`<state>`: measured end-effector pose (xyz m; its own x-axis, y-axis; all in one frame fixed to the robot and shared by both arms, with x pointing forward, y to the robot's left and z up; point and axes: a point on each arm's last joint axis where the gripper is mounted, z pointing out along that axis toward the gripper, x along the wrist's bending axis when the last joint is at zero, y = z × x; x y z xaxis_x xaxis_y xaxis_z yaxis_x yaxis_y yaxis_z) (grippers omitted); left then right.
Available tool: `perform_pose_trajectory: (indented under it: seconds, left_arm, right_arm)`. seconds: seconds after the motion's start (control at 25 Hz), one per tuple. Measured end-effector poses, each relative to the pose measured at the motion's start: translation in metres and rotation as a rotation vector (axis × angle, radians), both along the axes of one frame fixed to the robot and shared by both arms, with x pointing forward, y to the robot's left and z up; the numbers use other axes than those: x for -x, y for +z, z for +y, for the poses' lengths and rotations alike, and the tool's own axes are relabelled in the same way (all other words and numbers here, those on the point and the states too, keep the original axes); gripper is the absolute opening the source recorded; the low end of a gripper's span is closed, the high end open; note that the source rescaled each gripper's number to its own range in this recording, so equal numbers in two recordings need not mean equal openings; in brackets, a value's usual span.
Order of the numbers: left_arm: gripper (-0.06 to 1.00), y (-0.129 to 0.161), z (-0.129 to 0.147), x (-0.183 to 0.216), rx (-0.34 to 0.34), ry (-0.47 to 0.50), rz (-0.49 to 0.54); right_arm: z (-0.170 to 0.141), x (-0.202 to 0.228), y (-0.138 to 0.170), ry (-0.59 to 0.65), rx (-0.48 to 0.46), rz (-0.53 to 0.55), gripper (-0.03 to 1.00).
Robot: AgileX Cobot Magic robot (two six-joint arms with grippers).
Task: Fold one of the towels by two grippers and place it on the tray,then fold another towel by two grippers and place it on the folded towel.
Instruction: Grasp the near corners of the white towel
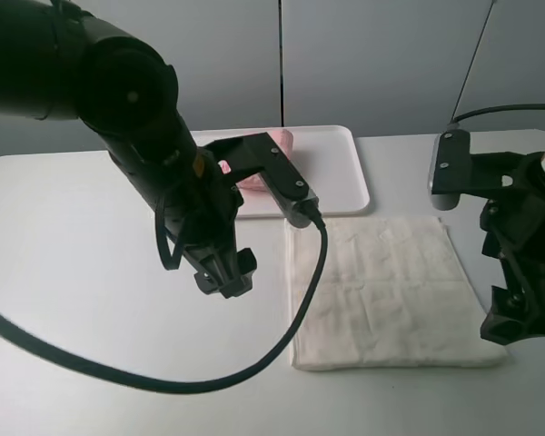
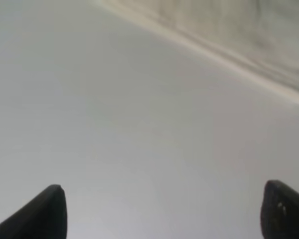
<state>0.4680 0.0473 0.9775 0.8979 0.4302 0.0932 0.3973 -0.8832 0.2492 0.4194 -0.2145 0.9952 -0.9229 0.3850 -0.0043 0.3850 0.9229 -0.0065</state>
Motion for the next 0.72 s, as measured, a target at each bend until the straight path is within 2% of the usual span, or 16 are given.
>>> perform_pose_trajectory:
  seconds: [0.16, 0.28, 0.48, 0.72]
  left_arm:
    - [1.0, -0.018, -0.027, 0.02, -0.074, -0.182, 0.016]
    - [1.0, -0.033, -0.041, 0.036, -0.131, -0.271, 0.02]
    - [1.0, -0.047, -0.053, 0.051, -0.161, -0.324, 0.032]
    - [1.0, -0.063, -0.063, 0.059, -0.163, -0.356, 0.034]
  right_arm:
    - [-0.003, 0.007, -0.012, 0.133, 0.01, 0.026, 1.0]
    - [-0.008, 0.016, -0.027, 0.209, 0.015, 0.046, 1.0]
    - [-0.016, 0.034, -0.053, 0.359, 0.023, 0.079, 1.0]
    - [-0.023, 0.037, -0.068, 0.445, 0.061, 0.001, 1.0]
